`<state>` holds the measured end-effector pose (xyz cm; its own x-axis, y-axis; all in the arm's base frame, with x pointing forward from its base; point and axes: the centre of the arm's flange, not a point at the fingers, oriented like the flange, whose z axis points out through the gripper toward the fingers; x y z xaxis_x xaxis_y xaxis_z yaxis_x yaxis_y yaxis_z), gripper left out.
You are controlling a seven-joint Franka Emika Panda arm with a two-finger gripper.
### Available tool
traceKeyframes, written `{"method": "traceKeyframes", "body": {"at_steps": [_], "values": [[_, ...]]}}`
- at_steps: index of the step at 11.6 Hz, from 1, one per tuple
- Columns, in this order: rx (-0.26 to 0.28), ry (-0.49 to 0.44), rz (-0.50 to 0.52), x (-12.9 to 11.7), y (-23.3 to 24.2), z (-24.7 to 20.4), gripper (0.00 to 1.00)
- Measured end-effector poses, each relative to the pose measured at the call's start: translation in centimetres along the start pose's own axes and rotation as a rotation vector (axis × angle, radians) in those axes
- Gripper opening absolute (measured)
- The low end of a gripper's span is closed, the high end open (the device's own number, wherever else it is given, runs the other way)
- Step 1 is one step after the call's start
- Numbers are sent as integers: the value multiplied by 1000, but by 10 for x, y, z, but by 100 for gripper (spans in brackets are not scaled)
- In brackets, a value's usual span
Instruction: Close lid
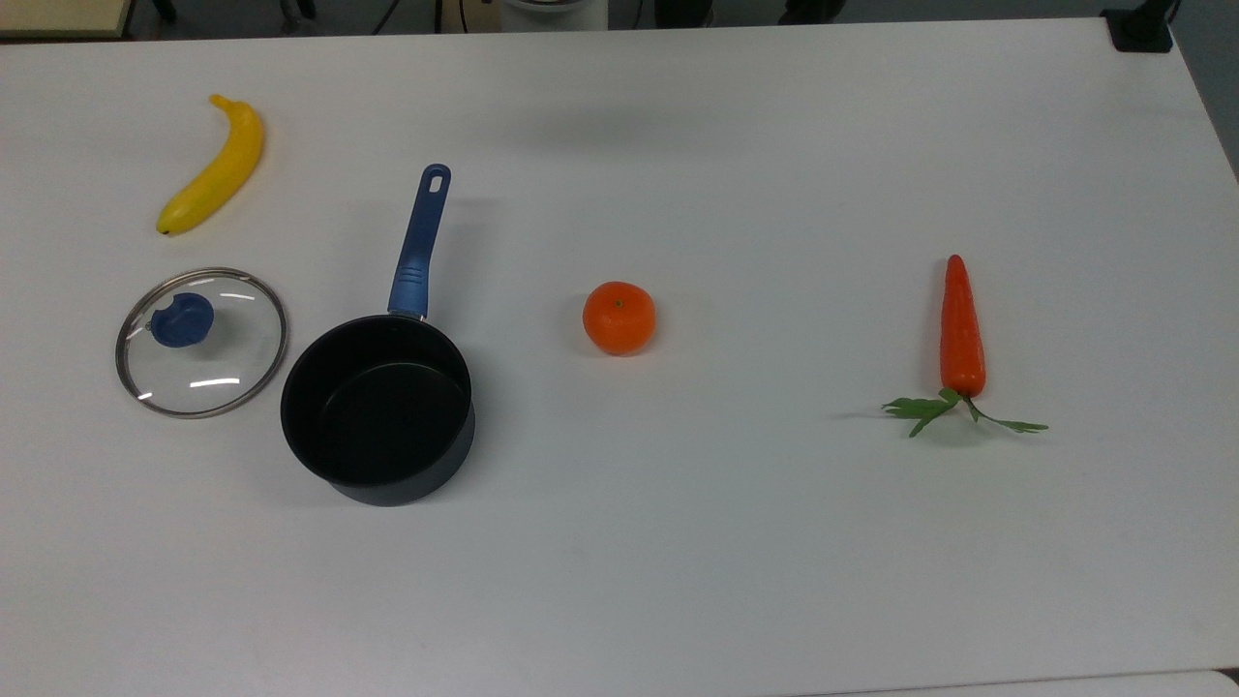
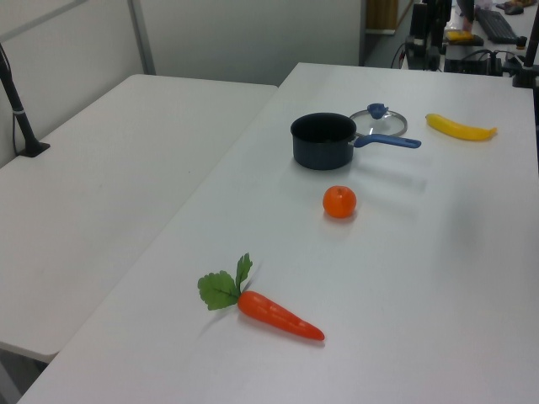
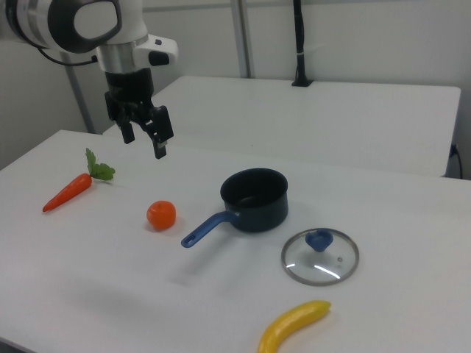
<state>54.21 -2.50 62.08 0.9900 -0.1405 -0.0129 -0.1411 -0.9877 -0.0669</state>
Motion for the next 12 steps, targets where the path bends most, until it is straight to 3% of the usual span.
{"method": "traceKeyframes", "body": {"at_steps": [12], "values": [[2,22,25,2,15,-11,100]]}}
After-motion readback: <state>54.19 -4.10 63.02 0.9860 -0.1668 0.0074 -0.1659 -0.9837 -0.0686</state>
